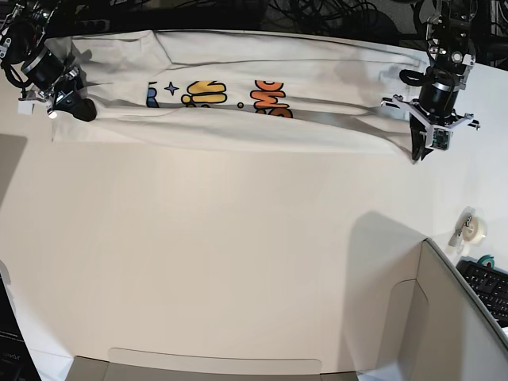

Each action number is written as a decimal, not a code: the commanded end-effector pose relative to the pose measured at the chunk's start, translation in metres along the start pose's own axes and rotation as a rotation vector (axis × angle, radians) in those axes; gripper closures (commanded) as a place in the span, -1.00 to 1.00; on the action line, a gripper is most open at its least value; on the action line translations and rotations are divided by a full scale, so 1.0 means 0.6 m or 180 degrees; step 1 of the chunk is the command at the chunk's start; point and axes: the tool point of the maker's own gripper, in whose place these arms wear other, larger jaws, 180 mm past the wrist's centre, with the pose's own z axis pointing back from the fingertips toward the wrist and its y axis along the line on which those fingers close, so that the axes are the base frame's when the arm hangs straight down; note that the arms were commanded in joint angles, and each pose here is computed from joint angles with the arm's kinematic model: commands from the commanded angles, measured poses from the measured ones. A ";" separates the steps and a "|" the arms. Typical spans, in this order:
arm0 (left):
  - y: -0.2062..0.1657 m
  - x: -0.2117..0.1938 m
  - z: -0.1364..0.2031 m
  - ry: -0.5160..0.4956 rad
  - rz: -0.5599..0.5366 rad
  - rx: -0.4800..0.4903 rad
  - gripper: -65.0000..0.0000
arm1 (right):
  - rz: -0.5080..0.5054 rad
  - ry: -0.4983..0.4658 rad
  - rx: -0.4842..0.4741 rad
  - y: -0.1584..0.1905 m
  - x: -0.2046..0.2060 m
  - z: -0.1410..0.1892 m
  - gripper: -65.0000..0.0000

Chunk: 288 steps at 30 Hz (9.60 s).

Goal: Layout the t-shirt on the table in an organized manner, then fold the t-shirt properly

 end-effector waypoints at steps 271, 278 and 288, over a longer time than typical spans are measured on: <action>0.023 -0.152 0.078 0.1844 0.2422 -0.1240 -0.05 | 0.0813 -0.0387 0.0132 0.102 0.050 0.074 0.41; 0.059 -0.176 0.058 0.1952 0.2141 -0.0860 -0.05 | 0.0815 -0.0388 0.0136 0.103 0.051 0.074 0.41; 0.011 -0.189 0.052 0.2049 0.2190 -0.1099 -0.05 | 0.0804 -0.0386 0.0136 0.102 0.049 0.073 0.41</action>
